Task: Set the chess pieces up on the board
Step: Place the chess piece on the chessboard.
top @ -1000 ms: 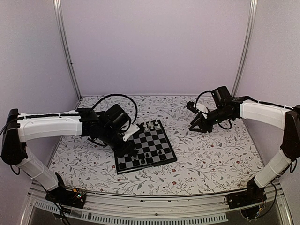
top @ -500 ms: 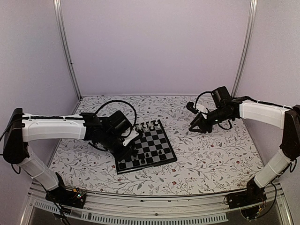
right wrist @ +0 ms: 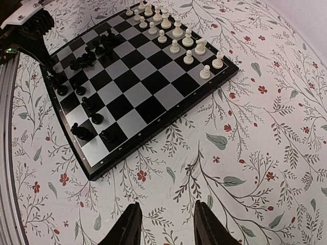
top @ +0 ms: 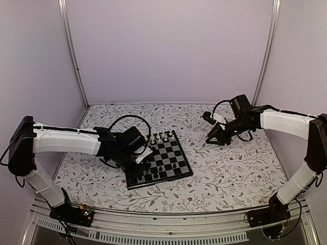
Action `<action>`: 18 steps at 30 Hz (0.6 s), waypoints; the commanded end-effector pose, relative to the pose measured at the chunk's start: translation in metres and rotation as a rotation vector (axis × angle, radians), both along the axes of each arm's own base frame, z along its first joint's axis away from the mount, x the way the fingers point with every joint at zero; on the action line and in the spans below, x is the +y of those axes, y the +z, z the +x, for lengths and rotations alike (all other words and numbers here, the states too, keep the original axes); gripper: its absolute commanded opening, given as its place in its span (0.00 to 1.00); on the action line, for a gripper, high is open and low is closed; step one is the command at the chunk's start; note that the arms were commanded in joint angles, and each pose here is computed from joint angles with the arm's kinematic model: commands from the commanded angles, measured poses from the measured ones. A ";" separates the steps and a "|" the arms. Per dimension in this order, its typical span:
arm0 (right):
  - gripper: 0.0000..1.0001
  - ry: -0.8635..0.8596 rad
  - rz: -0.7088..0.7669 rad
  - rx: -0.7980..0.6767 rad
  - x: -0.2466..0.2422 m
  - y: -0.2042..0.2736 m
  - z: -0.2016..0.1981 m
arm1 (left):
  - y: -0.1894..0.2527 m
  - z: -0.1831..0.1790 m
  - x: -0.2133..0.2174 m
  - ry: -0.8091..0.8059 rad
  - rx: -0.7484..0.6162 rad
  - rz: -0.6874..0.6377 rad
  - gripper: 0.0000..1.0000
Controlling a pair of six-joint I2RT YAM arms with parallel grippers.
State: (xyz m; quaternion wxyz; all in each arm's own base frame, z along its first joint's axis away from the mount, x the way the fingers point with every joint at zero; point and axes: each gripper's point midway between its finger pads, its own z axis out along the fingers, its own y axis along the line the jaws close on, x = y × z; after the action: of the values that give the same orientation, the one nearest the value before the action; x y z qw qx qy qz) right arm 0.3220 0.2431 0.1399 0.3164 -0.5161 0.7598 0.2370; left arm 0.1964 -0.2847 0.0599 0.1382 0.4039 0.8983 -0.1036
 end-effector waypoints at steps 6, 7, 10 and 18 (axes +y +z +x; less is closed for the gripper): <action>0.36 0.014 0.003 0.025 0.002 -0.009 -0.002 | -0.014 -0.005 -0.006 -0.028 0.019 0.007 0.05; 0.36 0.013 0.003 0.026 0.002 -0.009 -0.002 | -0.015 -0.006 -0.005 -0.028 0.023 0.009 0.05; 0.37 0.013 0.002 0.031 0.002 -0.010 -0.002 | -0.017 -0.007 -0.004 -0.028 0.026 0.014 0.06; 0.36 0.015 0.004 0.033 0.002 -0.010 -0.002 | 0.003 -0.003 -0.008 -0.023 0.001 -0.007 0.26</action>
State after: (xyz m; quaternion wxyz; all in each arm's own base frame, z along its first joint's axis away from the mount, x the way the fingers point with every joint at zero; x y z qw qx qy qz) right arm 0.3222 0.2433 0.1347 0.3098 -0.5155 0.7625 0.2384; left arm 0.1949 -0.2845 0.0479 0.1267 0.4057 0.8998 -0.0991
